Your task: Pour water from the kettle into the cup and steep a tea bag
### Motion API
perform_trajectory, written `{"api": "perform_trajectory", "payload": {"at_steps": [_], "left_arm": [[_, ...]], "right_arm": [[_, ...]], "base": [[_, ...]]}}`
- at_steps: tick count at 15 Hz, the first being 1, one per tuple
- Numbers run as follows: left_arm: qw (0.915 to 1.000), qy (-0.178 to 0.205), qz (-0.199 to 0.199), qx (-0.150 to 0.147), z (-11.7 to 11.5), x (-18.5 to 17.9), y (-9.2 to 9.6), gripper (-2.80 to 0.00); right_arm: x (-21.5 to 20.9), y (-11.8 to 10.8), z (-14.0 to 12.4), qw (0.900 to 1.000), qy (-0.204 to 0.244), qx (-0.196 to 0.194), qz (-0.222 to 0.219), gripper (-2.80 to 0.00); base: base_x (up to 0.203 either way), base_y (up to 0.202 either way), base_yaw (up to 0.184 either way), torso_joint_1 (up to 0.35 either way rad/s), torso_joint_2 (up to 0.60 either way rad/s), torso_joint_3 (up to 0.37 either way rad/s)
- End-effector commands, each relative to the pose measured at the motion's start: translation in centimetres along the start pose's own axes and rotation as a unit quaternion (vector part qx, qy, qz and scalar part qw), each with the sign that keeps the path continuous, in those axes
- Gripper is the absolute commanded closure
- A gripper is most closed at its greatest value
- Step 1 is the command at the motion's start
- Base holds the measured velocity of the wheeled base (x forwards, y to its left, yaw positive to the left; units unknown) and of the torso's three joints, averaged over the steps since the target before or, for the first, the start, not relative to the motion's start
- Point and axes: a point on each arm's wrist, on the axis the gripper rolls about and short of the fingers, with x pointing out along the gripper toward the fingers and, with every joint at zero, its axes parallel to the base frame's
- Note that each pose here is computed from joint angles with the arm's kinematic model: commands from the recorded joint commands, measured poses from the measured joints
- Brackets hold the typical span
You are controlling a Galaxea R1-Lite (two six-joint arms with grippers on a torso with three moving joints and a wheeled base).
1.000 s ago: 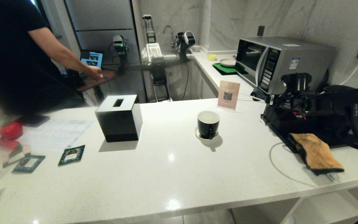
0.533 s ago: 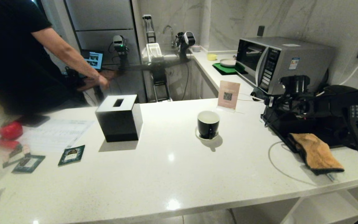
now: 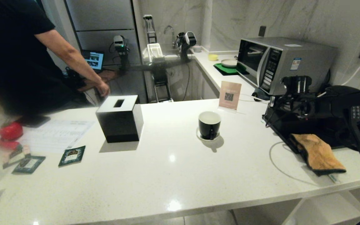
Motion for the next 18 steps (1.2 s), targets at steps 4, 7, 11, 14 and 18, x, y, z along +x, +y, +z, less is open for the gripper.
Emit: {"api": "perform_trajectory", "payload": {"at_steps": [4,7,11,14,18], "left_arm": [[1.0,0.001,0.0,0.0,0.0,0.0,0.0,0.0],[1.0,0.001,0.0,0.0,0.0,0.0,0.0,0.0],[1.0,0.001,0.0,0.0,0.0,0.0,0.0,0.0],[1.0,0.001,0.0,0.0,0.0,0.0,0.0,0.0],[1.0,0.001,0.0,0.0,0.0,0.0,0.0,0.0]], "right_arm": [[-0.6,0.0,0.9,1.0,-0.011,0.004,-0.002,0.0],[-1.1,-0.1,1.5,1.0,-0.017,0.007,-0.004,0.0],[-2.1,-0.1,2.6,1.0,-0.028,0.014,-0.003,0.0],[-2.7,-0.2,3.4,0.999,-0.037,0.017,-0.013,0.0],[-3.7,-0.4,4.4,0.998,-0.046,0.04,-0.017,0.0]], "base": [[0.0,0.0,0.0,0.0,0.0,0.0],[0.0,0.0,0.0,0.0,0.0,0.0],[0.0,0.0,0.0,0.0,0.0,0.0],[0.0,0.0,0.0,0.0,0.0,0.0],[0.0,0.0,0.0,0.0,0.0,0.0]]}}
